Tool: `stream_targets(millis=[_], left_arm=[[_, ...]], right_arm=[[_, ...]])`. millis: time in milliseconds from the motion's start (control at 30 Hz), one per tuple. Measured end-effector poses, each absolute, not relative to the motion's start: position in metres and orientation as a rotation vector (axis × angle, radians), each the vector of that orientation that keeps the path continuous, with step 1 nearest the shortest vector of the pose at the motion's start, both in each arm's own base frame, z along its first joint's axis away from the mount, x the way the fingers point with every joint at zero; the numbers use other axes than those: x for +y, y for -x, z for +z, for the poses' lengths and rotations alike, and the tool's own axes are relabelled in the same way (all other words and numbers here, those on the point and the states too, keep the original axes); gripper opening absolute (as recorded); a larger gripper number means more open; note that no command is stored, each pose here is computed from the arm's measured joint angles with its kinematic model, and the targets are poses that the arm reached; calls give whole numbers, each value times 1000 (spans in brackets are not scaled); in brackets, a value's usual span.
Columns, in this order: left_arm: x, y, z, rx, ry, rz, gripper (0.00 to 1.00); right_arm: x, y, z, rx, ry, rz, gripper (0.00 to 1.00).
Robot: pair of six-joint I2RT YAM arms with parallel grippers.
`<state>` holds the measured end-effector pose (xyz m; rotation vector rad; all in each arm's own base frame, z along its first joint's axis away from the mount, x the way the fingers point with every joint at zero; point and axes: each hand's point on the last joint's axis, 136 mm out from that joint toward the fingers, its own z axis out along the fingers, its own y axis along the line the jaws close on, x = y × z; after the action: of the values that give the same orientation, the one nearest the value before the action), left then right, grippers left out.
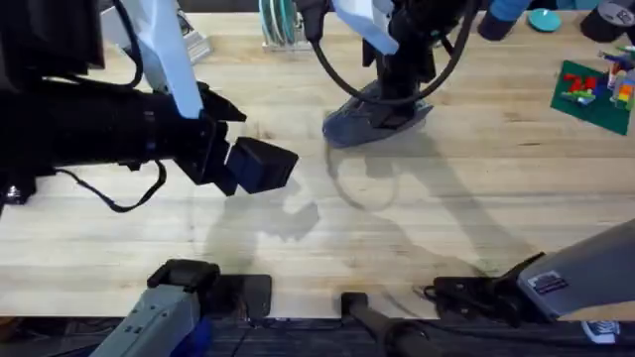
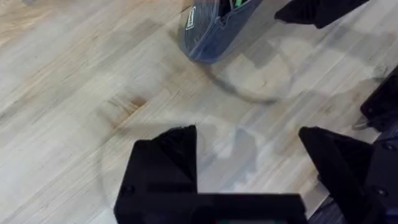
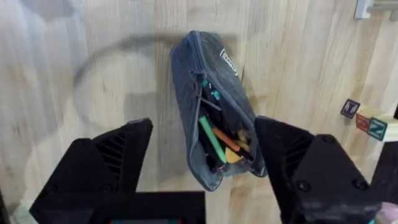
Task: Unzip the bag, pick up the pens from the table one at a time and place them inside, then zip the bag closed.
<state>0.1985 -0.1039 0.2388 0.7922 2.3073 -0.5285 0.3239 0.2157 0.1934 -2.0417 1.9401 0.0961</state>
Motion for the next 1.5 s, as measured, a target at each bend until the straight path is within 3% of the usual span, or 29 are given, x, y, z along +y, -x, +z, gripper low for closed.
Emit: stream_targets(millis=[400,967,1367,1500], left_arm=[[-104,-199,239,2307,-792,-529,993],[-104,-199,239,2307,-792,-529,993],[-104,-199,239,2307,-792,-529,993],[-104,-199,239,2307,-792,-529,993]], right_arm=[[222,-329,190,1868,2092,80,996],[235,-337,149,1875,2181,114,988],[242,-344,128,1882,2202,125,924],[243,-345,129,1876,2199,123,849]])
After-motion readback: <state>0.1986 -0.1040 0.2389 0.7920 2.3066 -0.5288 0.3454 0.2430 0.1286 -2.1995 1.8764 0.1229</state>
